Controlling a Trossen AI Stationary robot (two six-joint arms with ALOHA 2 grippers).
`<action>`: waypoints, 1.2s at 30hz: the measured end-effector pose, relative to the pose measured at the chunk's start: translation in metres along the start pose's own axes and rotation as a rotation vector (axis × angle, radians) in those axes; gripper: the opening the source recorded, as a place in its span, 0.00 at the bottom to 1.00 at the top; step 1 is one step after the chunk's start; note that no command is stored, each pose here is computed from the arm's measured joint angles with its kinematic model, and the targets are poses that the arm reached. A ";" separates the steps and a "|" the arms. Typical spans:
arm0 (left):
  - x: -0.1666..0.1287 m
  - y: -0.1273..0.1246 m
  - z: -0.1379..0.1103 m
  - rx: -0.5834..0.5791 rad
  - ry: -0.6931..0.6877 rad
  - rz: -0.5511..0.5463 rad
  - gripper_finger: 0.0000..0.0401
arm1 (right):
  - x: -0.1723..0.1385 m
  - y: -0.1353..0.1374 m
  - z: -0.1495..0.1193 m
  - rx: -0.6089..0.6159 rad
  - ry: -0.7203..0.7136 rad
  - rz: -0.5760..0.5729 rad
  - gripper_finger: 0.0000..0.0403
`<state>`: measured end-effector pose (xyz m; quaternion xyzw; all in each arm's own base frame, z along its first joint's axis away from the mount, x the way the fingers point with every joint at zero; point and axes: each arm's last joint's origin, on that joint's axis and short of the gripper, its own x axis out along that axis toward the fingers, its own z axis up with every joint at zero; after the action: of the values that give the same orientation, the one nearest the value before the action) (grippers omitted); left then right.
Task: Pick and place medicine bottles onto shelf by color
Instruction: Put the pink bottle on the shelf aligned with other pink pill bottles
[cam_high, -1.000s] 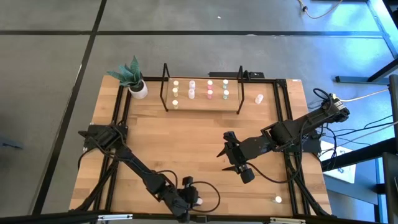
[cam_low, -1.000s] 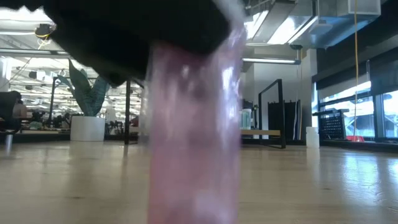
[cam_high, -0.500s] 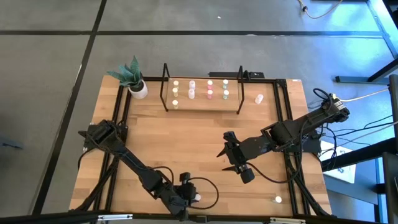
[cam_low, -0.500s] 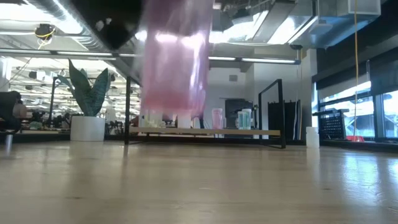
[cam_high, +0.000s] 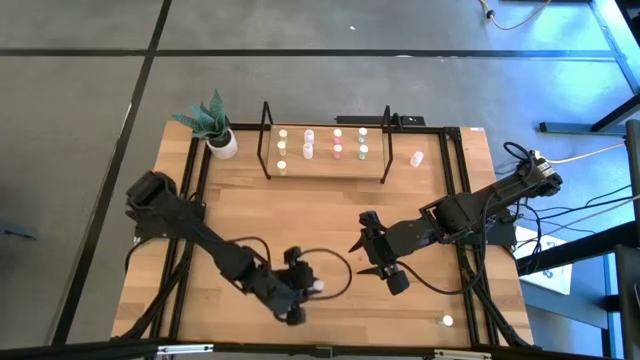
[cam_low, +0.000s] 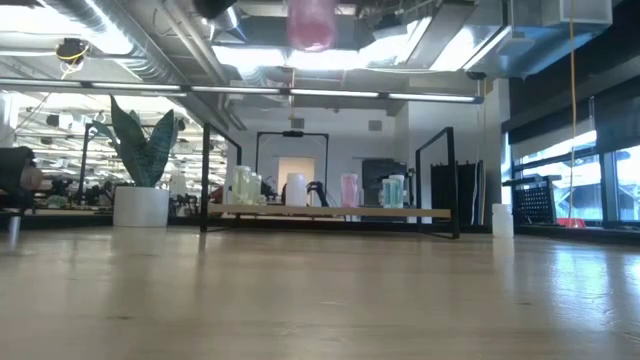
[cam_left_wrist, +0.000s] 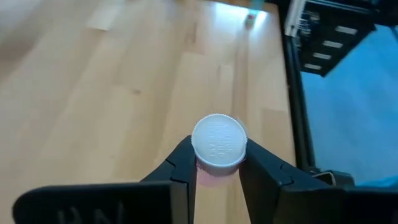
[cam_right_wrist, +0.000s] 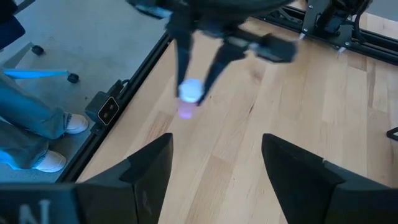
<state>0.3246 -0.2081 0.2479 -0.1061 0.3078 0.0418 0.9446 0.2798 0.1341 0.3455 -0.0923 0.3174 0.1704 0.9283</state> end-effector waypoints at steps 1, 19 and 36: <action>-0.003 0.004 0.004 -0.003 0.002 0.011 0.19 | 0.000 0.000 0.000 0.000 0.000 0.000 0.62; 0.006 0.094 0.053 -0.008 0.047 0.199 0.19 | -0.003 -0.014 -0.001 0.134 -0.017 -0.473 0.62; 0.022 0.199 0.087 0.001 0.090 0.281 0.17 | -0.007 -0.050 -0.021 0.372 0.092 -0.706 0.62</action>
<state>0.3632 0.0058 0.2690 -0.0631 0.3616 0.1687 0.9148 0.2816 0.0807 0.3365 -0.0333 0.3329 -0.2235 0.9155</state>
